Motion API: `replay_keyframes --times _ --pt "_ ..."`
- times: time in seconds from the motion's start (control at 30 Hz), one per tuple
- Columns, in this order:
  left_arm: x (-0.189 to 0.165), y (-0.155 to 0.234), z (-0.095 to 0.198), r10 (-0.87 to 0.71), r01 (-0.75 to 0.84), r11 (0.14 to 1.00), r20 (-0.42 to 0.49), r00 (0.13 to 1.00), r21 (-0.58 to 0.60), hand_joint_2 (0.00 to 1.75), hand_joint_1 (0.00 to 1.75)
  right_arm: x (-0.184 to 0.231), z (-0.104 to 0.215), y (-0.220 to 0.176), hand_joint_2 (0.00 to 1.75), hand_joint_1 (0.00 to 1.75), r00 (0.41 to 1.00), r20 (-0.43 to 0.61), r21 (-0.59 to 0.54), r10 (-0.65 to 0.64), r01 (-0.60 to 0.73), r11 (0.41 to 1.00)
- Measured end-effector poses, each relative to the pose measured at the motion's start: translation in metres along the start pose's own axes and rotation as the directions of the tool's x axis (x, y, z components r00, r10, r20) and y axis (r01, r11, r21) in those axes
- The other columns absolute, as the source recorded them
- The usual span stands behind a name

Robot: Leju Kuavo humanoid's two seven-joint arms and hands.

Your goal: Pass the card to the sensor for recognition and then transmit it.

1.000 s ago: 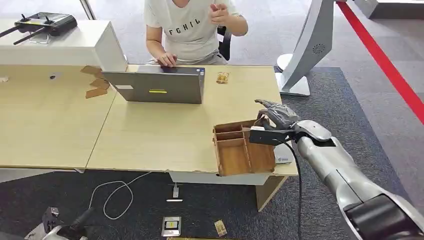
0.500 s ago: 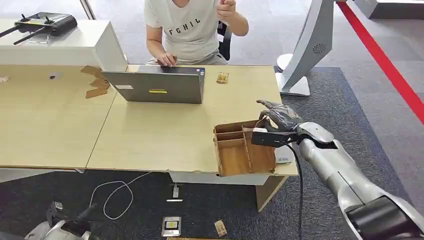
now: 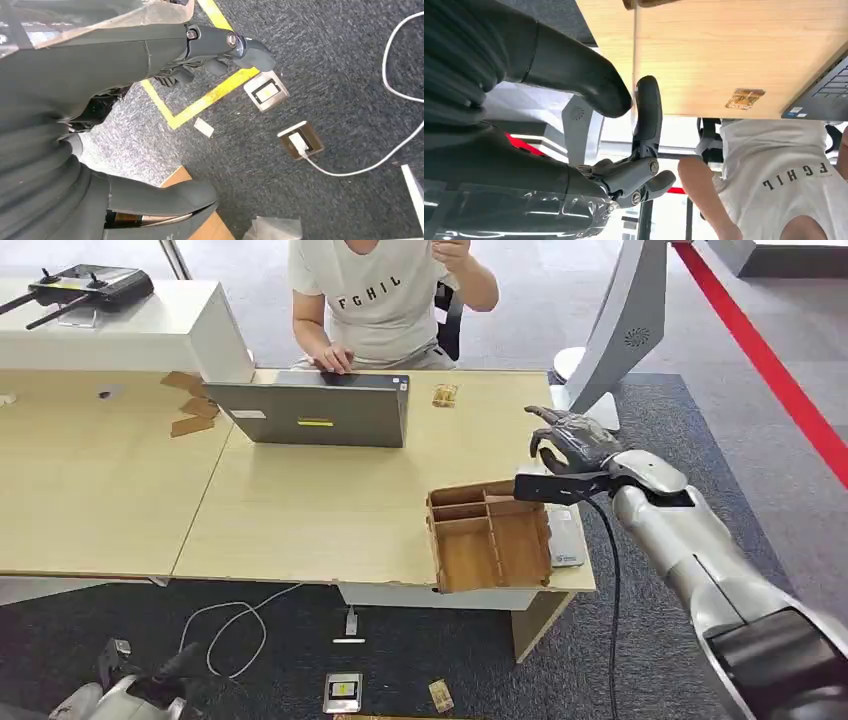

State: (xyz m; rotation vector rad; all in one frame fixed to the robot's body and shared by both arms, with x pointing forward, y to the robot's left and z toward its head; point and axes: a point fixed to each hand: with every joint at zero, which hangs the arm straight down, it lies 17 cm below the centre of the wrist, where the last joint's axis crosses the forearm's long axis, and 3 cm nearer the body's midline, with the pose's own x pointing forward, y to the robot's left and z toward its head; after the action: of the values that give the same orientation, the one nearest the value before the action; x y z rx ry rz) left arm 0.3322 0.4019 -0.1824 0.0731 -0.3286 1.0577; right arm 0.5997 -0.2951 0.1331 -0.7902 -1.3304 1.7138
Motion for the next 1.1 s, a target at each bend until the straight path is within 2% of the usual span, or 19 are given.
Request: replay_keyframes --times 0.57,0.77,0.97,1.1 --pt "-0.003 0.001 0.0 0.014 -0.014 1.0 -0.022 1.0 0.007 1.75 0.0 0.005 -0.003 -0.011 1.75 1.75 1.0 0.019 -0.043 0.014 -0.014 0.999" --pt "-0.004 0.001 0.0 0.013 -0.013 1.0 -0.025 1.0 0.008 1.75 0.0 0.009 -0.01 -0.052 1.75 1.75 0.998 0.036 -0.111 0.048 -0.044 0.993" --pt "-0.004 0.001 0.0 0.012 -0.011 1.0 -0.022 1.0 0.007 1.75 0.0 0.018 -0.019 -0.109 1.75 1.75 0.994 0.057 -0.192 0.093 -0.081 0.978" --pt "-0.005 0.002 0.0 -0.001 0.001 1.0 -0.019 1.0 0.017 1.75 0.0 0.024 -0.022 -0.13 1.75 1.75 0.992 0.065 -0.224 0.11 -0.093 0.97"
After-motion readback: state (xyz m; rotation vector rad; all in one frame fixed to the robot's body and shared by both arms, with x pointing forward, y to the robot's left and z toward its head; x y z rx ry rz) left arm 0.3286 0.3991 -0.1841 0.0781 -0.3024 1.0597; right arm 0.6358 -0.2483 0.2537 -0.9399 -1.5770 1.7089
